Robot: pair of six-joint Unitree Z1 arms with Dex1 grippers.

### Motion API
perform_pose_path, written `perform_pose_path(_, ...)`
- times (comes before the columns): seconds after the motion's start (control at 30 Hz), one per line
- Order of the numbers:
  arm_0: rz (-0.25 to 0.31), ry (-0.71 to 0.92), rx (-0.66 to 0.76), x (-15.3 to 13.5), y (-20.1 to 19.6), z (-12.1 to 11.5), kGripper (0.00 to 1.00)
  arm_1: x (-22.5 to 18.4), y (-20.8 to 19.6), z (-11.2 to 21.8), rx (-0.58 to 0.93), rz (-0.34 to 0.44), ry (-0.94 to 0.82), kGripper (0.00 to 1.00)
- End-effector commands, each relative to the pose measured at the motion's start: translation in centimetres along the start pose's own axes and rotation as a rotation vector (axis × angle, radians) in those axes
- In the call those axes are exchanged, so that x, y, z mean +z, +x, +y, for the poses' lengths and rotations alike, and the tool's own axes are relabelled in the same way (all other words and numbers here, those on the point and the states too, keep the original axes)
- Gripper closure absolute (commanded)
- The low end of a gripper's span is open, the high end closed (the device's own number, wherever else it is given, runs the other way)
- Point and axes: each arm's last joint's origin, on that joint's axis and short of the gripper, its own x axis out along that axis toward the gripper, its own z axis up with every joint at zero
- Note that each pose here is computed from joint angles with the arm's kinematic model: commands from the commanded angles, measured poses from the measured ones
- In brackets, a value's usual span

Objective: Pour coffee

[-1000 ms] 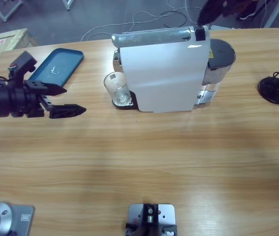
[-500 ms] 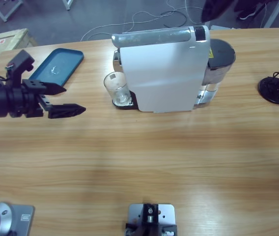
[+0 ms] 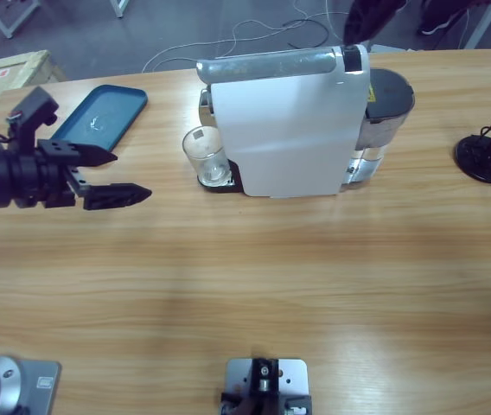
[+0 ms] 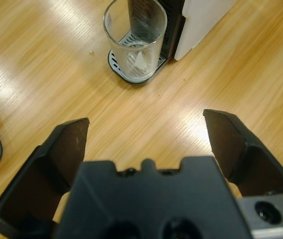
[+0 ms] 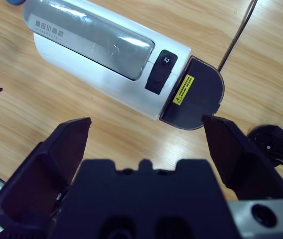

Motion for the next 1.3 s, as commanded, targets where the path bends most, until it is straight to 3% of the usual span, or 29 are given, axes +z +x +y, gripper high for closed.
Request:
perform_pose_path(0.03, 0.01, -0.003, 0.005, -0.5, -0.5, -0.3, 0.009, -0.5, 0.9, 0.3, -0.014, 0.048, -0.002, 0.0)
perform_pose_path(1.07, 0.012, 0.005, 0.008, -0.8, -0.7, -0.4, 0.009, -1.1, -1.1, 0.0, 0.001, 0.003, 0.024, 0.0)
perform_pose_path(1.17, 0.012, 0.008, 0.008, -0.8, -0.7, -0.4, 0.009, -3.1, -2.5, -0.4, -0.014, -0.021, 0.029, 0.0)
perform_pose_path(1.23, 0.006, 0.01, 0.009, -0.7, -0.8, -0.4, 0.009, -6.4, -3.7, -0.8, 0.006, -0.084, 0.013, 0.0)
perform_pose_path(1.3, 0.009, 0.012, 0.008, -0.8, -0.8, -0.4, 0.009, -10.3, -3.6, -1.4, 0.036, -0.096, -0.004, 0.0)
